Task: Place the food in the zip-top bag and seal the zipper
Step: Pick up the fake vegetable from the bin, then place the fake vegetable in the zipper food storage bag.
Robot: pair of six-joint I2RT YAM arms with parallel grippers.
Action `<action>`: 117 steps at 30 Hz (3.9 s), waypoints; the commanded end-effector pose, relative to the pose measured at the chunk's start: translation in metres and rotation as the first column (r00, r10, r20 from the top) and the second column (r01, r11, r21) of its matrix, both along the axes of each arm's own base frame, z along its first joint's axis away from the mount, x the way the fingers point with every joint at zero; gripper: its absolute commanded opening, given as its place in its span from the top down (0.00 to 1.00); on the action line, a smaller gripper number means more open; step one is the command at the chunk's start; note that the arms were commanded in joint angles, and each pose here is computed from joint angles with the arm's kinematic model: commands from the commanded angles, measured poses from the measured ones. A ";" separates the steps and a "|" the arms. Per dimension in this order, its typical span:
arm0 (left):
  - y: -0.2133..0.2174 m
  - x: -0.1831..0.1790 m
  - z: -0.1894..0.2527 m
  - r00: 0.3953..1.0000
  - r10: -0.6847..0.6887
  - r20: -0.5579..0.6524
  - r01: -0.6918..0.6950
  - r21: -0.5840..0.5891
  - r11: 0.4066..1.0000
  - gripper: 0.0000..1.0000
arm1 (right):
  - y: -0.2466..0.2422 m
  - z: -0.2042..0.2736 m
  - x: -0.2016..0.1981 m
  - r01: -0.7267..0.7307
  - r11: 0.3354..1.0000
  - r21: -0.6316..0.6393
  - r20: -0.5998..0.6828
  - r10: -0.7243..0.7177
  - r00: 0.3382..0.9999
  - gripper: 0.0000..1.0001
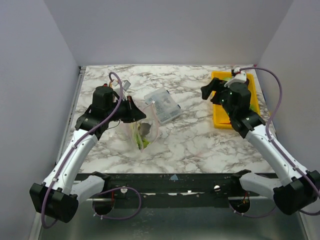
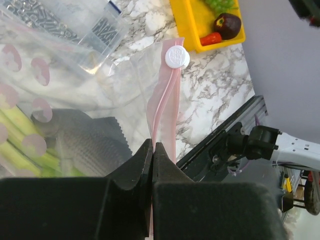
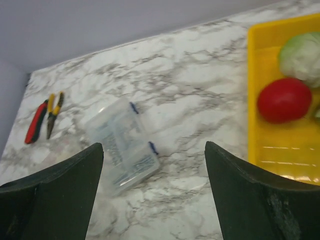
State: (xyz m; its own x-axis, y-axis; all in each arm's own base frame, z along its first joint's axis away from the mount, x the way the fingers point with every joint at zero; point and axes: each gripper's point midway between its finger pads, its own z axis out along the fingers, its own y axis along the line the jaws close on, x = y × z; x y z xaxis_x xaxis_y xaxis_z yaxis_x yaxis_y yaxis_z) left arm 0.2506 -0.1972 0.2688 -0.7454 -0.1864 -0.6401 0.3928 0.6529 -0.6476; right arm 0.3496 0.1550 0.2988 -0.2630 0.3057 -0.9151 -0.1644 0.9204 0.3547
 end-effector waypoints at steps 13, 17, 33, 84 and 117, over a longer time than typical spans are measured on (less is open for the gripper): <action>0.009 -0.001 -0.009 0.998 0.007 0.063 -0.010 0.042 0.999 1.00 | -0.189 -0.143 0.102 0.607 0.789 -0.094 -0.378 -0.592 0.712 0.24; 0.011 0.000 -0.009 0.997 0.018 0.073 -0.022 0.052 0.998 1.00 | -0.217 -0.160 0.118 0.654 0.743 -0.140 -0.372 -0.652 0.661 0.46; 0.010 -0.001 -0.009 0.997 0.011 0.071 -0.014 0.045 0.999 1.00 | -0.256 -0.221 0.158 0.630 0.733 -0.258 -0.417 -0.672 0.612 0.45; 0.010 0.005 -0.020 0.999 0.025 0.042 -0.027 0.064 0.998 1.00 | -0.023 -0.118 0.026 -0.045 0.921 0.388 -0.428 0.224 0.876 1.00; 0.013 0.012 -0.027 0.999 0.033 0.010 -0.034 0.062 0.998 1.00 | 0.181 -0.093 -0.207 -0.442 0.688 0.575 -0.487 0.722 0.491 1.00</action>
State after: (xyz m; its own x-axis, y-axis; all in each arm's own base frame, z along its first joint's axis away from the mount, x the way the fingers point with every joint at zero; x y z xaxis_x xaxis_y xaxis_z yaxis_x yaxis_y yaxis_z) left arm 0.2588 -0.1844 0.2383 -0.7536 -0.1698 -0.6350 0.3543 0.7088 -0.6100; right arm 0.1233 0.3326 0.2037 -0.9524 -0.0399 -0.3022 -0.2851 0.4676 0.8367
